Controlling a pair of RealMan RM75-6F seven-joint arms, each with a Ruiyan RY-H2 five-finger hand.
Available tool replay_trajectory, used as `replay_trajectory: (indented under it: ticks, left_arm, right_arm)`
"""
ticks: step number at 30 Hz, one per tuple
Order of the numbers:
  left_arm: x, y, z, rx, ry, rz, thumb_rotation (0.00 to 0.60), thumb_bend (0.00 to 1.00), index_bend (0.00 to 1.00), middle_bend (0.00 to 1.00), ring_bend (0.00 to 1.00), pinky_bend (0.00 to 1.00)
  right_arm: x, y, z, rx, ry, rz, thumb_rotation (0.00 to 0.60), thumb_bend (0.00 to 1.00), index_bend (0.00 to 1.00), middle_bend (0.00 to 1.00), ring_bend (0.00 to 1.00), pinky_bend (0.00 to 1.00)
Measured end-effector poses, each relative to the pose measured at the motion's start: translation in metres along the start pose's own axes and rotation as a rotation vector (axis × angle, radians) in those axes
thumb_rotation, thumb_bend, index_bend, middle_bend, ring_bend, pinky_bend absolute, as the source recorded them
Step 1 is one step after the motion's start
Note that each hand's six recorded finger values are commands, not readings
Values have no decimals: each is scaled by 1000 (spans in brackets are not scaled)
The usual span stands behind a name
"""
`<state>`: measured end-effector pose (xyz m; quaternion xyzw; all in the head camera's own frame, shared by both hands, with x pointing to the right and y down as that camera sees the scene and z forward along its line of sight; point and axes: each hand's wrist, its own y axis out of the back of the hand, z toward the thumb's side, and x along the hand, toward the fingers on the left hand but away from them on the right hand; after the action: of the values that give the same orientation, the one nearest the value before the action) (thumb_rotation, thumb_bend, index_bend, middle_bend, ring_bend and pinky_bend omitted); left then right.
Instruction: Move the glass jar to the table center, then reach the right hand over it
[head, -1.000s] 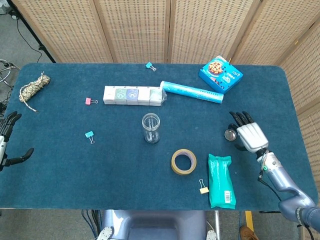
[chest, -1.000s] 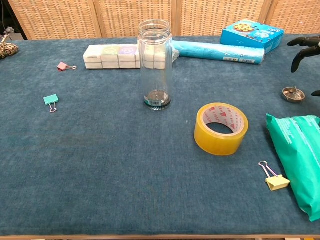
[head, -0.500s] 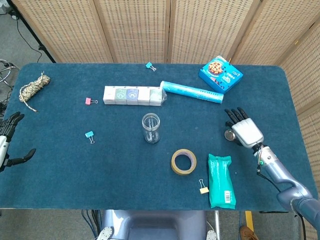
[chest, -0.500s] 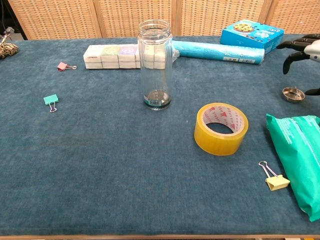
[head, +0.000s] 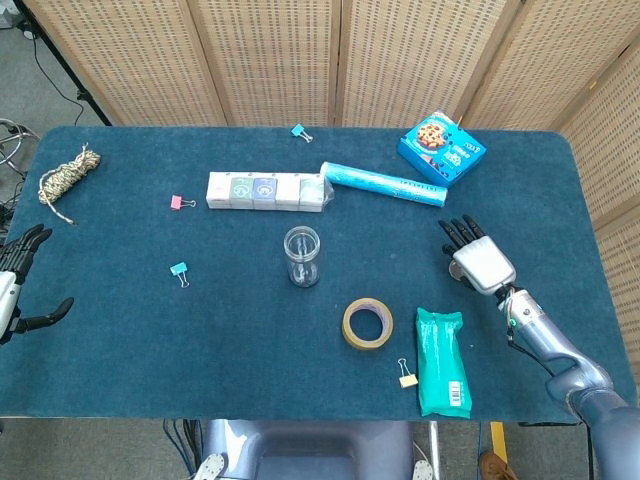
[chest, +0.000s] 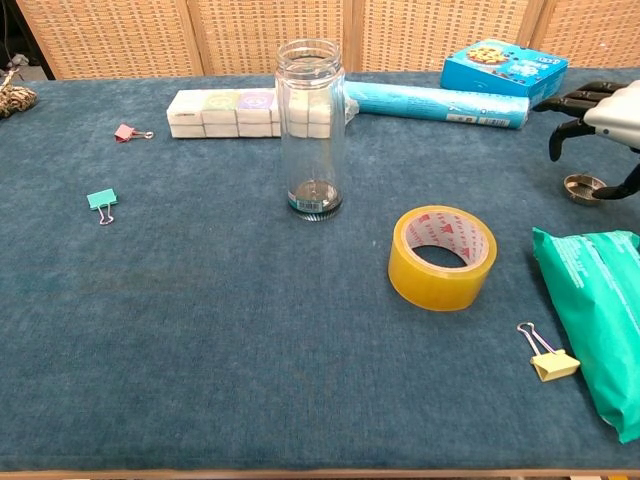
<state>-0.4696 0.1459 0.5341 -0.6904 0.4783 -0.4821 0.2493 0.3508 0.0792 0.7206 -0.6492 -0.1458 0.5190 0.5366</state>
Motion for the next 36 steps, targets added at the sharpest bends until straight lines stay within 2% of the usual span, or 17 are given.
replay_trajectory:
  ticks: [13, 23, 36]
  left_arm:
    - [1, -3, 2, 0, -7, -17, 600, 277, 0, 0, 0, 0]
    - [1, -3, 1, -2, -6, -20, 600, 277, 0, 0, 0, 0]
    - [2, -3, 1, -6, -9, -26, 600, 278, 0, 0, 0, 0]
  right_arm:
    - [-2, -2, -6, 26, 1, 2, 600, 314, 423, 0, 0, 0]
    - [-1, 1, -5, 5, 7, -7, 600, 348, 448, 0, 0, 0]
    - [-1, -6, -2, -21, 4, 14, 600, 399, 489, 0, 0, 0]
